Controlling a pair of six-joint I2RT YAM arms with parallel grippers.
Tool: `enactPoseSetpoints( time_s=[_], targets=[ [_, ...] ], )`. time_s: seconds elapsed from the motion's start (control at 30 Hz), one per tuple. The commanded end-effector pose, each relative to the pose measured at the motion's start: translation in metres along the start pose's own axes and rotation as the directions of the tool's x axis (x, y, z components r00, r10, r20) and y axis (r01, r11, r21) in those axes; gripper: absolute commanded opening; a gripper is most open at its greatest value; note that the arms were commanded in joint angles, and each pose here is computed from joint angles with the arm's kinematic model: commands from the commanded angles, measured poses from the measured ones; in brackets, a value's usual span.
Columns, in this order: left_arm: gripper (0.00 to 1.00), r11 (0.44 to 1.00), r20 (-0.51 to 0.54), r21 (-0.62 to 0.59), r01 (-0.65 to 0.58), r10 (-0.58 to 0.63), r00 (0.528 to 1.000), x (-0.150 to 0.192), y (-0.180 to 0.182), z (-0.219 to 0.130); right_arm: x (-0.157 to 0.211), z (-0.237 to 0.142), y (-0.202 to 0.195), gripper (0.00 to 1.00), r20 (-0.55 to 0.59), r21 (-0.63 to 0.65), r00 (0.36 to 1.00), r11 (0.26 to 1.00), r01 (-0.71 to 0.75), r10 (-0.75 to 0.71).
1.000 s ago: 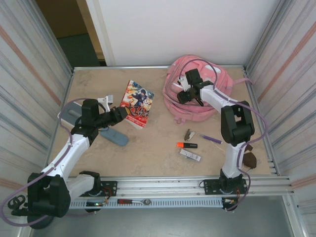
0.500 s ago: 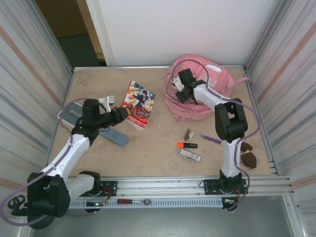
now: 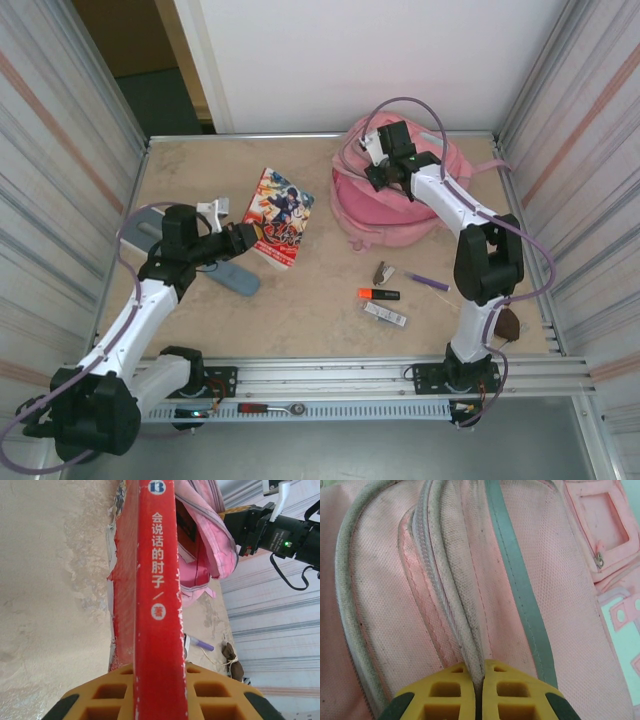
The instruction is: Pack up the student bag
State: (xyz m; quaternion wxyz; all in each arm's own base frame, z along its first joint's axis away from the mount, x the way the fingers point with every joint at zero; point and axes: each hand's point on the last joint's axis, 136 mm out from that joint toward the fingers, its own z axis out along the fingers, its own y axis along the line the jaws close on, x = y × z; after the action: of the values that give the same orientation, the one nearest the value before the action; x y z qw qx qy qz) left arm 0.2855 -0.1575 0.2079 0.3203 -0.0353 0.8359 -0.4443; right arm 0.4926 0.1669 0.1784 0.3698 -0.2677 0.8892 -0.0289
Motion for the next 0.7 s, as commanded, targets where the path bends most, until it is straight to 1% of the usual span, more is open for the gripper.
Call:
enactPoseSetpoints(
  time_s=[0.0, 0.13, 0.27, 0.37, 0.5, 0.67],
  targets=[
    [0.00, 0.995, 0.031, 0.069, -0.071, 0.069, 0.997, -0.008, -0.015, -0.003, -0.039, -0.039, -0.003, 0.00, 0.121, -0.041, 0.991, 0.997, -0.061, 0.065],
    [0.00, 0.991, 0.025, 0.132, -0.028, 0.025, 0.999, -0.006, -0.021, 0.001, -0.045, -0.051, -0.005, 0.00, 0.136, -0.103, 0.983, 0.989, -0.106, 0.120],
    [0.00, 0.971, -0.011, 0.239, 0.009, -0.007, 1.000, -0.002, -0.042, 0.006, -0.053, -0.063, -0.009, 0.00, 0.152, -0.186, 0.967, 0.967, -0.175, 0.204],
    [0.00, 0.956, -0.031, 0.292, 0.029, -0.020, 0.999, 0.001, -0.057, 0.012, -0.058, -0.071, -0.013, 0.00, 0.157, -0.250, 0.951, 0.942, -0.223, 0.267],
    [0.00, 0.947, -0.057, 0.319, 0.027, -0.009, 0.998, 0.004, -0.072, 0.022, -0.063, -0.077, -0.018, 0.00, 0.156, -0.313, 0.931, 0.910, -0.270, 0.330],
    [0.00, 0.926, -0.080, 0.374, 0.056, -0.028, 0.996, -0.004, -0.089, 0.036, -0.068, -0.083, -0.021, 0.00, 0.163, -0.357, 0.917, 0.888, -0.290, 0.365]
  ],
)
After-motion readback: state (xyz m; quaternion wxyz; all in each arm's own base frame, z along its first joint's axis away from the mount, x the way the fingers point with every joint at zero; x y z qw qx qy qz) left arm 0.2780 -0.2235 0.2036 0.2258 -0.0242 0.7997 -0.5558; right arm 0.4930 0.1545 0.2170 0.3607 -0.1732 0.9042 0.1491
